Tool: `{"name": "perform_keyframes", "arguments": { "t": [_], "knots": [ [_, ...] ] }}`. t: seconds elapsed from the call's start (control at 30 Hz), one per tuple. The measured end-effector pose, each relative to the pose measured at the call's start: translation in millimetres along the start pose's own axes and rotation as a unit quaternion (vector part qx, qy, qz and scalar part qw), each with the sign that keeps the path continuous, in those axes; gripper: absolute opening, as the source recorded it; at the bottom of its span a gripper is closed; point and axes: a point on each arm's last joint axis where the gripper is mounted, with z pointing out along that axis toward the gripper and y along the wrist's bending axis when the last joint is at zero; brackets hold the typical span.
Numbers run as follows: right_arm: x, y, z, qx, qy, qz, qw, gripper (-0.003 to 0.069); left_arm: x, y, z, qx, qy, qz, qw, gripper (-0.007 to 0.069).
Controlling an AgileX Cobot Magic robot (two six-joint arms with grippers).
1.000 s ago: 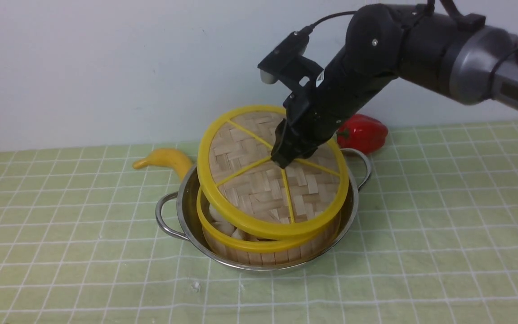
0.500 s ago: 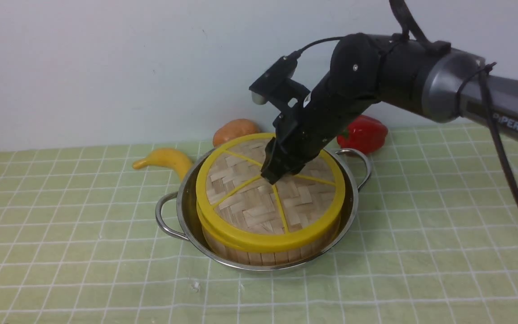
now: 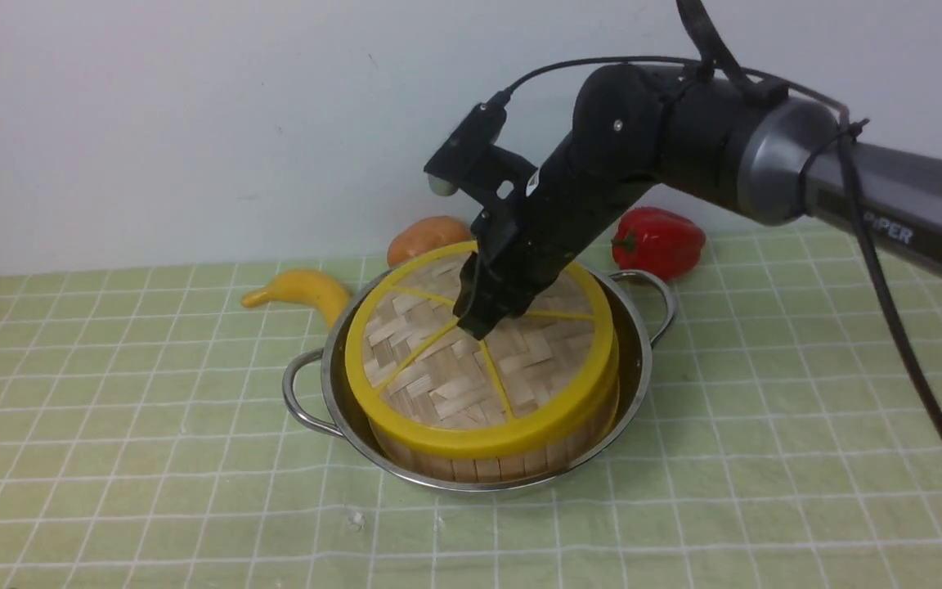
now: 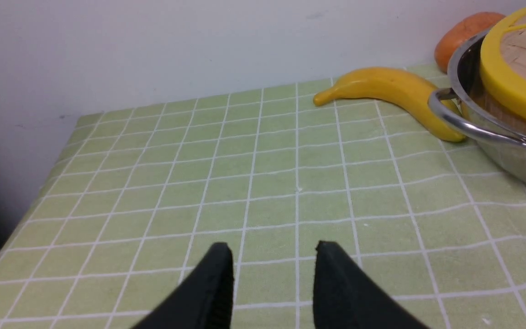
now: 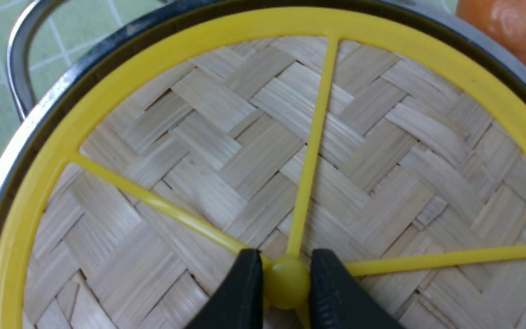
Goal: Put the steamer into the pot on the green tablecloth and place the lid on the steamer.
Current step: 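Place the bamboo steamer lid onto the steamer basket in the pot with the right gripper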
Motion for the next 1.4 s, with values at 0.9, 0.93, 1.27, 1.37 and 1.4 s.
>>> {"name": "perform_keyframes", "arguments": {
  "t": [0.9,0.93,1.27,1.37,1.4],
  "knots": [
    [10,-19,5,-0.029,0.012,0.023,0.999,0.0144,0,0,0,0.000,0.000,0.000,1.000,0.0243],
    [10,-20,5,-0.029,0.012,0.024,0.999,0.0144,0,0,0,0.000,0.000,0.000,1.000,0.0243],
    [10,-20,4,-0.030,0.013,0.023,0.999,0.0144,0,0,0,0.000,0.000,0.000,1.000,0.0243],
    [7,-20,1,-0.030,0.016,0.026,0.999,0.0144,0,0,0,0.000,0.000,0.000,1.000,0.0243],
    [7,-20,1,-0.030,0.016,0.027,0.999,0.0144,0,0,0,0.000,0.000,0.000,1.000,0.0243]
  ]
}}
